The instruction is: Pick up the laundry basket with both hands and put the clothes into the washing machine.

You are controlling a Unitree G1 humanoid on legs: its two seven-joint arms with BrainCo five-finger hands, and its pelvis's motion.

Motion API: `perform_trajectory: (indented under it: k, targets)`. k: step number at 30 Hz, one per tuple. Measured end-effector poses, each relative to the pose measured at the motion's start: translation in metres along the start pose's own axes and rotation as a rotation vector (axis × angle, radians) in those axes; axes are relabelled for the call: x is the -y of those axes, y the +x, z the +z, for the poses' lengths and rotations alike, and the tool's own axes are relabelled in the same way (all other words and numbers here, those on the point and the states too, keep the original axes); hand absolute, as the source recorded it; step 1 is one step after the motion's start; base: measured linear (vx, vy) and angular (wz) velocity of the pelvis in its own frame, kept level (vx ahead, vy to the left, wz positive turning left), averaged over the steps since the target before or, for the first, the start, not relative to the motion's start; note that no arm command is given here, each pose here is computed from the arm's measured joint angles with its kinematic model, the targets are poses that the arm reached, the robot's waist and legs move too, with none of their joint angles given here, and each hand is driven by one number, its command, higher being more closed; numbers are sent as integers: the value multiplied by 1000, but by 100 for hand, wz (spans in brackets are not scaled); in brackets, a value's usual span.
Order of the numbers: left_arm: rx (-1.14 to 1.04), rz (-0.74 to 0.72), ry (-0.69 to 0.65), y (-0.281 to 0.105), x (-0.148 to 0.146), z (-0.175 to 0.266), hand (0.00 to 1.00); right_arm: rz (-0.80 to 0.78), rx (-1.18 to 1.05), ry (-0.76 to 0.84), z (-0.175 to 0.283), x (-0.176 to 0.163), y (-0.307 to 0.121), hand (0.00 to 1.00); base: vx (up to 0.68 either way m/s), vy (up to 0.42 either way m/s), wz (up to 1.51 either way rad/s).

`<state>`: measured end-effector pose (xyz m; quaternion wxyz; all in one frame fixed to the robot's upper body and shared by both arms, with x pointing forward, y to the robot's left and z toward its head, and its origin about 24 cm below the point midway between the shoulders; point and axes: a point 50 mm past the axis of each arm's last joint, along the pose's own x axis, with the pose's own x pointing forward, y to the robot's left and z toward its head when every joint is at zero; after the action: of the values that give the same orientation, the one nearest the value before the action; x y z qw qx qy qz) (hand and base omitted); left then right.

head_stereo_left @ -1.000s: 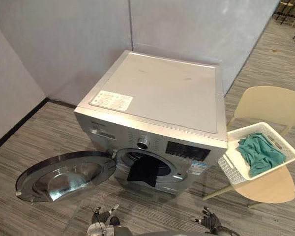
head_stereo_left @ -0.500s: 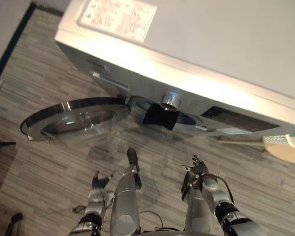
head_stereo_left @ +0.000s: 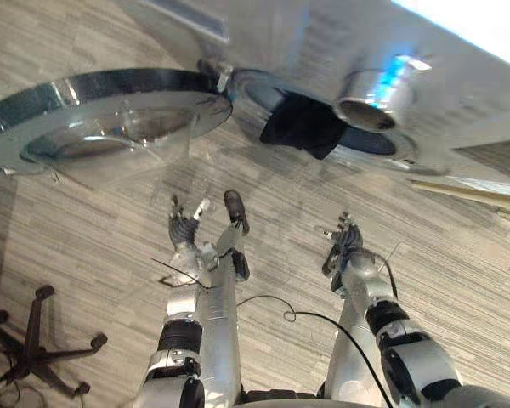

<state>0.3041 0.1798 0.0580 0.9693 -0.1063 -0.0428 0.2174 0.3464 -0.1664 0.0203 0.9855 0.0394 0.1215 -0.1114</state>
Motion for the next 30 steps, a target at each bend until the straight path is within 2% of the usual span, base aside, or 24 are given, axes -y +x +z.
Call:
perform_trajectory:
  k: [2,7,14,19,24,25,30]
  targets:
    - [66,-4,-56,-1,1,16,0,-14,64,12,27,3,9,0,-37,-4,29]
    - [159,-23,-195,-9,3,41,0,-54,313,7,138,15,28,0,-28,10,25]
    - [291,-111,-360,-23,13,77,0,-123,325,105,184,37,33,0,-3,9,40]
    - [352,-216,-478,-38,22,97,0,-87,422,268,236,34,25,0,-56,31,26]
    - [363,-351,-605,-56,38,106,0,-53,453,456,255,33,19,0,-36,69,13]
    - [361,-376,-619,-61,41,107,0,-44,465,501,259,31,18,100,-27,69,11]
    - [326,-445,-633,-69,50,101,0,-16,482,761,270,21,9,100,-22,63,3]
